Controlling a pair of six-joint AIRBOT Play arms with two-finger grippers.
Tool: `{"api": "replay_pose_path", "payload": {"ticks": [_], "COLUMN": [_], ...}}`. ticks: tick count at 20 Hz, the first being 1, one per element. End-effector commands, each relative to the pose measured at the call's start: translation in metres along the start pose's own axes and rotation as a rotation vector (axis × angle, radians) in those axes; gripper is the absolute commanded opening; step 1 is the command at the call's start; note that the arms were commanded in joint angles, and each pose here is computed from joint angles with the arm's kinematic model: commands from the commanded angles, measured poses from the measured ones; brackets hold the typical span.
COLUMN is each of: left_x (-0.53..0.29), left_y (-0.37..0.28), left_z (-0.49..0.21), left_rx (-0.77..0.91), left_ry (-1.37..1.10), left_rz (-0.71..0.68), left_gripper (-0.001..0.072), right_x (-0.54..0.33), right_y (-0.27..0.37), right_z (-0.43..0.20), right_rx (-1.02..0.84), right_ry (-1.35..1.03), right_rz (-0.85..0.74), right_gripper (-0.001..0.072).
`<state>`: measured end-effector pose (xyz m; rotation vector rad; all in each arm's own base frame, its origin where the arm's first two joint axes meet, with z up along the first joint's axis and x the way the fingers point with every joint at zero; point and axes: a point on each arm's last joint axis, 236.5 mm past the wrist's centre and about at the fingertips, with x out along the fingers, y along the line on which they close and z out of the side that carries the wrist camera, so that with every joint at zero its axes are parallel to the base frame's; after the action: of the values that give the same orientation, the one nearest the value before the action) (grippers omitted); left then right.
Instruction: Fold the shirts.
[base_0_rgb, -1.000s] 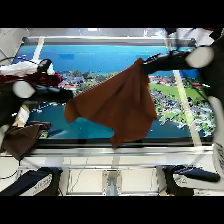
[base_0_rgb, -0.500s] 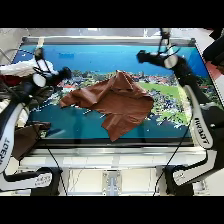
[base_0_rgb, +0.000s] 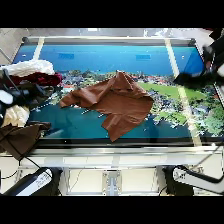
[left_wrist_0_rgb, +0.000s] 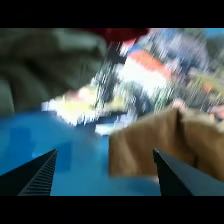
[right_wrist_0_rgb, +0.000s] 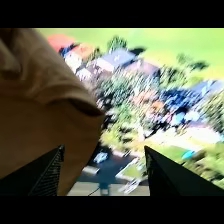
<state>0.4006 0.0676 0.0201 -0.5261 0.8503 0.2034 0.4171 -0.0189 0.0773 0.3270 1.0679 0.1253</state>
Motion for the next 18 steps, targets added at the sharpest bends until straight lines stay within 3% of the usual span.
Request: {"api": "replay_pose_path", "payload": {"ticks": [1, 3, 4, 6, 8, 18], "left_x": [0.017, 0.027, 0.032, 0.043, 0.056, 0.104], "left_y": [0.009, 0.015, 0.015, 0.007, 0.001, -0.020], "left_z": [-0.073, -0.086, -0.095, -0.109, -0.106, -0.091], "left_rx": [-0.387, -0.593, -0.602, -0.525, -0.568, -0.561], "left_ry": [0.054, 0.013, 0.027, 0.066, 0.025, 0.032], "left_rz": [-0.075, -0.101, -0.097, -0.094, -0.090, -0.071], "left_gripper": [0.0697, 0.0697, 0.0697, 0.0697, 0.0697, 0.0697], "right_x": [0.037, 0.052, 0.058, 0.069, 0.078, 0.114], "right_y": [0.021, 0.028, 0.034, 0.048, 0.061, 0.098], "right_z": [-0.080, -0.096, -0.111, -0.148, -0.167, -0.201], "right_rx": [0.256, 0.507, 0.542, 0.534, 0.503, 0.436], "right_ry": [-0.030, -0.132, -0.124, -0.029, 0.017, 0.122], "right_rz": [0.179, 0.277, 0.318, 0.351, 0.352, 0.330], "right_gripper": [0.0552, 0.0553, 0.0553, 0.0553, 0.0553, 0.0552]}}
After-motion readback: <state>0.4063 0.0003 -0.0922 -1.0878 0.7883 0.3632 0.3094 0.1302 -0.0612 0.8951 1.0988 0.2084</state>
